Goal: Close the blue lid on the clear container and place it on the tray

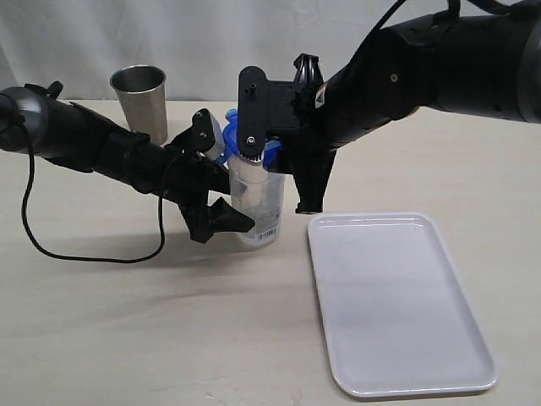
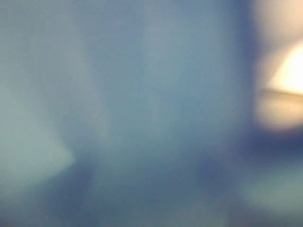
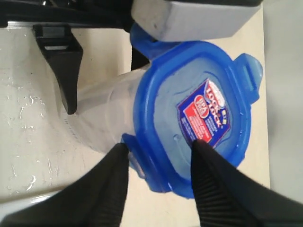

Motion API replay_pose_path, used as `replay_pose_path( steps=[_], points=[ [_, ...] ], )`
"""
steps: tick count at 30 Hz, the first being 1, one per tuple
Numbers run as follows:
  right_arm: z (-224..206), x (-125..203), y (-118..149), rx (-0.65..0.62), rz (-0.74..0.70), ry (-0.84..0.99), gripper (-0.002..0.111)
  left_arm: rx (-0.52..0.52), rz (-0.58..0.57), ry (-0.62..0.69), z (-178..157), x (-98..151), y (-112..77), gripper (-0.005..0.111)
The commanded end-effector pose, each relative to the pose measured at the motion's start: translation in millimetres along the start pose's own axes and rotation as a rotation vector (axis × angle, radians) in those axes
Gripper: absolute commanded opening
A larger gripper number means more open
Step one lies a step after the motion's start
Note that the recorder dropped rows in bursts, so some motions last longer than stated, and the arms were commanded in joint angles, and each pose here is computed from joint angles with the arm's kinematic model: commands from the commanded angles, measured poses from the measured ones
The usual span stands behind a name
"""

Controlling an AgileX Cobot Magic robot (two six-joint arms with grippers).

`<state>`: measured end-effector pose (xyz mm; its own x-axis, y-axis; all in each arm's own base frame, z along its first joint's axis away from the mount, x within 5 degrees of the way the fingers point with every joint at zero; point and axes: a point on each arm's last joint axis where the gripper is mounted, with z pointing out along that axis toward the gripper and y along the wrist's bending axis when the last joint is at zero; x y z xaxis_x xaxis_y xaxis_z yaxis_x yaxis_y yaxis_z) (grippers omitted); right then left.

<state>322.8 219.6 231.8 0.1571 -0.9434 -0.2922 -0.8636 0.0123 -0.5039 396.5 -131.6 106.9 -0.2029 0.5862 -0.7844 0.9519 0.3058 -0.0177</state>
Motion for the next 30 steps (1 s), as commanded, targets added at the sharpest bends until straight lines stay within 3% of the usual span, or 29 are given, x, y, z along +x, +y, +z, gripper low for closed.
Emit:
replay_pose_path(
  steps=[1,4,10,12,27,30],
  points=[
    [28.3,18.2,42.2,-0.315,0.094,0.13,0.038,0.038,0.054,0.008,5.0,-2.4,-7.6,0.0],
    [28.2,18.1,42.6,-0.319,0.097,0.13,0.038,0.037,0.056,0.01,5.0,-2.2,-7.5,0.01],
    [28.1,17.9,42.7,-0.321,0.101,0.128,0.038,0.026,0.053,0.013,5.0,-2.0,-6.5,0.058],
    [28.1,17.3,43.0,-0.324,0.11,0.123,0.038,0.015,0.033,-0.005,5.1,-3.6,-5.6,0.068],
    [27.8,16.5,41.9,-0.319,0.121,0.12,0.038,-0.005,-0.017,-0.013,1.9,-1.9,-1.5,0.069],
    [27.8,16.5,41.9,-0.319,0.121,0.12,0.038,-0.052,-0.026,0.006,1.8,-0.1,2.7,0.069]
  ],
)
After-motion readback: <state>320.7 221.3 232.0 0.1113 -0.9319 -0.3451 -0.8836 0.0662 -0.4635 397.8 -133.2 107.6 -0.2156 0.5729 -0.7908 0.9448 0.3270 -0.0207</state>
